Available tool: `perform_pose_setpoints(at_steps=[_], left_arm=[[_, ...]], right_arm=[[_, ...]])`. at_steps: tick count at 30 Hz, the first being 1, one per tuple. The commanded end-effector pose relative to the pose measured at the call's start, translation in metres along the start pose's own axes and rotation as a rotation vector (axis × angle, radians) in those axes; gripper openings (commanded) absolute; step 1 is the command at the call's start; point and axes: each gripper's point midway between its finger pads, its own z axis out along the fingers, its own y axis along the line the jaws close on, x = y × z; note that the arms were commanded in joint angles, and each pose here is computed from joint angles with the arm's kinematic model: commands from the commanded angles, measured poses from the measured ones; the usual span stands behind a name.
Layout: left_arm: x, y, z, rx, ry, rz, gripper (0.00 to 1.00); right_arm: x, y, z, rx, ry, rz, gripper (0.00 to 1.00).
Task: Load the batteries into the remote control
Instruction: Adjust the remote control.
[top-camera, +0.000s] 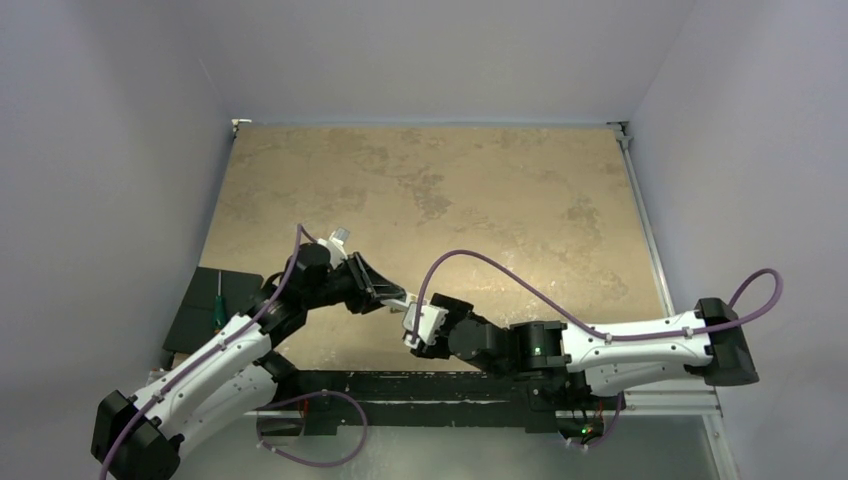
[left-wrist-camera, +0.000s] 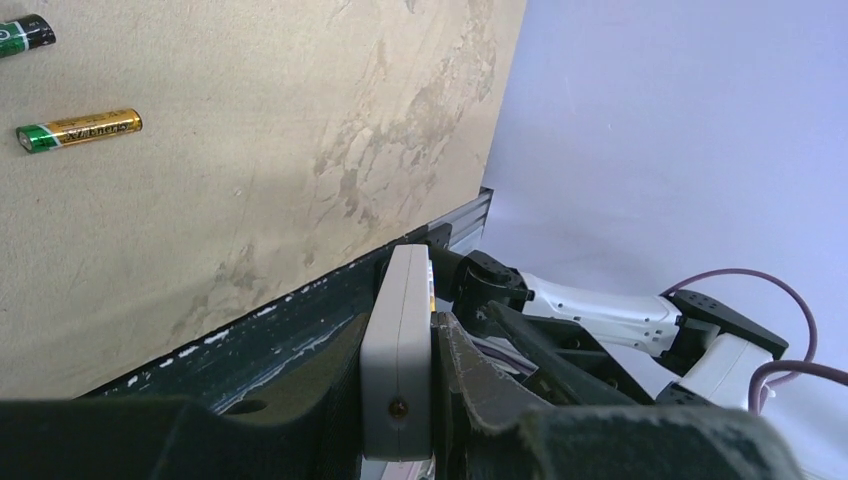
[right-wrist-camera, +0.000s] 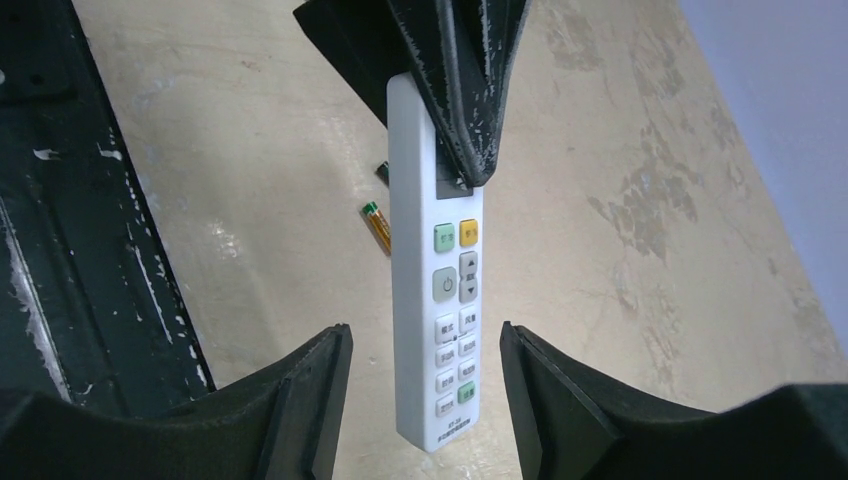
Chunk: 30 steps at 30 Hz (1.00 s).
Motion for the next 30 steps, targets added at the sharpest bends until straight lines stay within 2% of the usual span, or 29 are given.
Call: perform_pose_setpoints(at_steps=[1, 11, 23, 30], left_arm=[[-0.002, -0.029, -0.007, 0.074, 0.007, -0.012, 0.00], [-0.002, -0.029, -0.008, 0.076, 0.013, -0.018, 0.00], [0.002, -0.031, -0.009, 0.098, 0.032, -0.033, 0.00], [0.005, -0.032, -0.009, 0.116, 0.054, -0.040, 0.00]], right_arm=[[-0.023, -0.011, 0.000, 0.101, -0.047, -0.028, 0.64], [-0.009, -0.011, 0.010, 0.264, 0.042, -0.132, 0.64], [0.002, -0.027, 0.011, 0.455, 0.101, -0.169, 0.63], [0.009, -0.029, 0.015, 0.516, 0.128, -0.204, 0.56]])
